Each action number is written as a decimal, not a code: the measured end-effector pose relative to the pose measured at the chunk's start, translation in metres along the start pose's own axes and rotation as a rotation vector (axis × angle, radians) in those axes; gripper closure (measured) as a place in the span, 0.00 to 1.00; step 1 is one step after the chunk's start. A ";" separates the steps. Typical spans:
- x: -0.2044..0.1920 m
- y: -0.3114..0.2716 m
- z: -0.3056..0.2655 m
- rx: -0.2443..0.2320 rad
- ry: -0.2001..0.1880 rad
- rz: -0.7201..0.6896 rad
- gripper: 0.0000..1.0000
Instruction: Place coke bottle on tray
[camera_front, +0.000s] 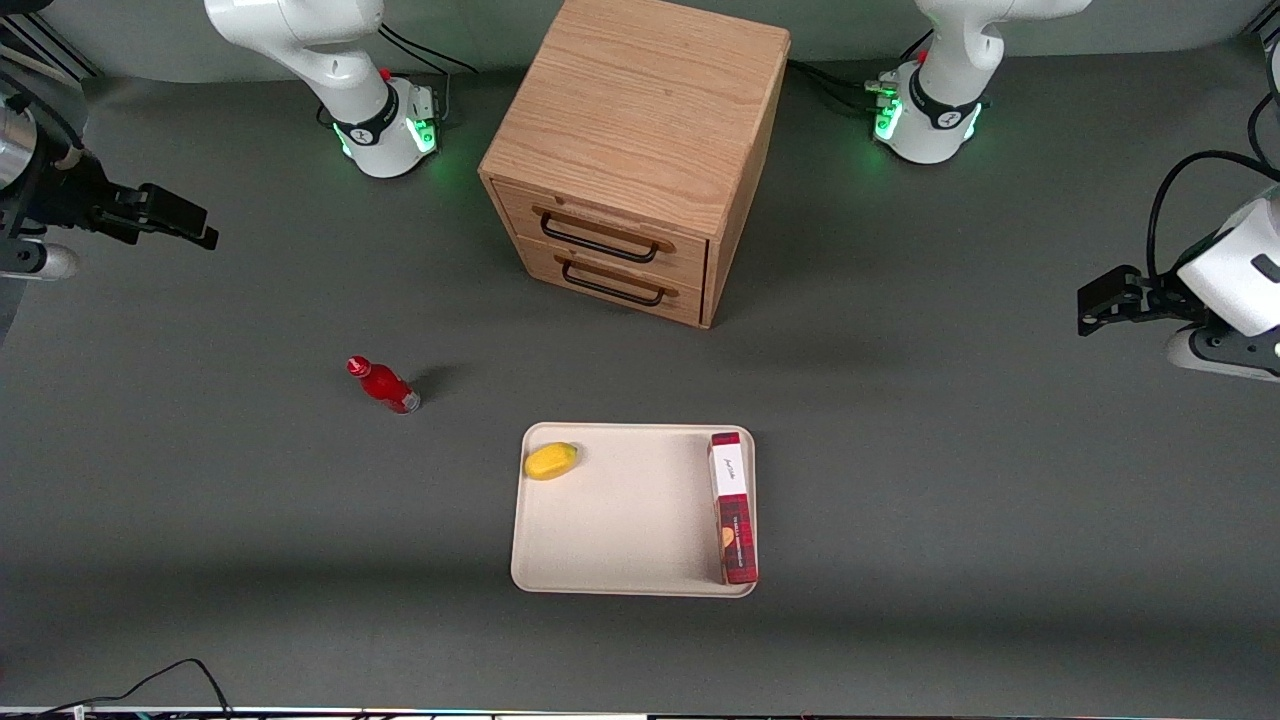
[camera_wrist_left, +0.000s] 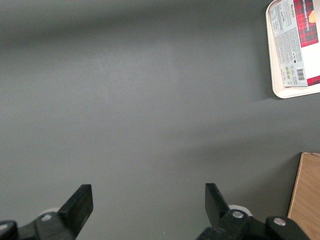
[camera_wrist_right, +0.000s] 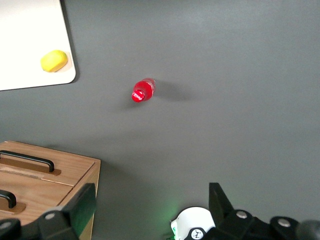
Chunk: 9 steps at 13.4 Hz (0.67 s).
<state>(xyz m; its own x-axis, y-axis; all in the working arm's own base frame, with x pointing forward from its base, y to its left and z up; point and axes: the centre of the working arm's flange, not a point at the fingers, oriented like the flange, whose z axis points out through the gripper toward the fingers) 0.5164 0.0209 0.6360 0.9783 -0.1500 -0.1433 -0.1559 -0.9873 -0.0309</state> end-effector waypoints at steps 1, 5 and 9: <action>0.001 0.000 0.000 0.000 -0.001 0.001 0.00; -0.002 -0.003 -0.001 -0.004 -0.014 -0.006 0.00; 0.006 -0.027 0.029 -0.021 -0.057 -0.029 0.00</action>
<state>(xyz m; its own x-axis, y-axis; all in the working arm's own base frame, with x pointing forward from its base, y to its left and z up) 0.5221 0.0479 0.6069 0.9728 -0.1183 -0.1992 -0.1238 -0.9922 -0.0151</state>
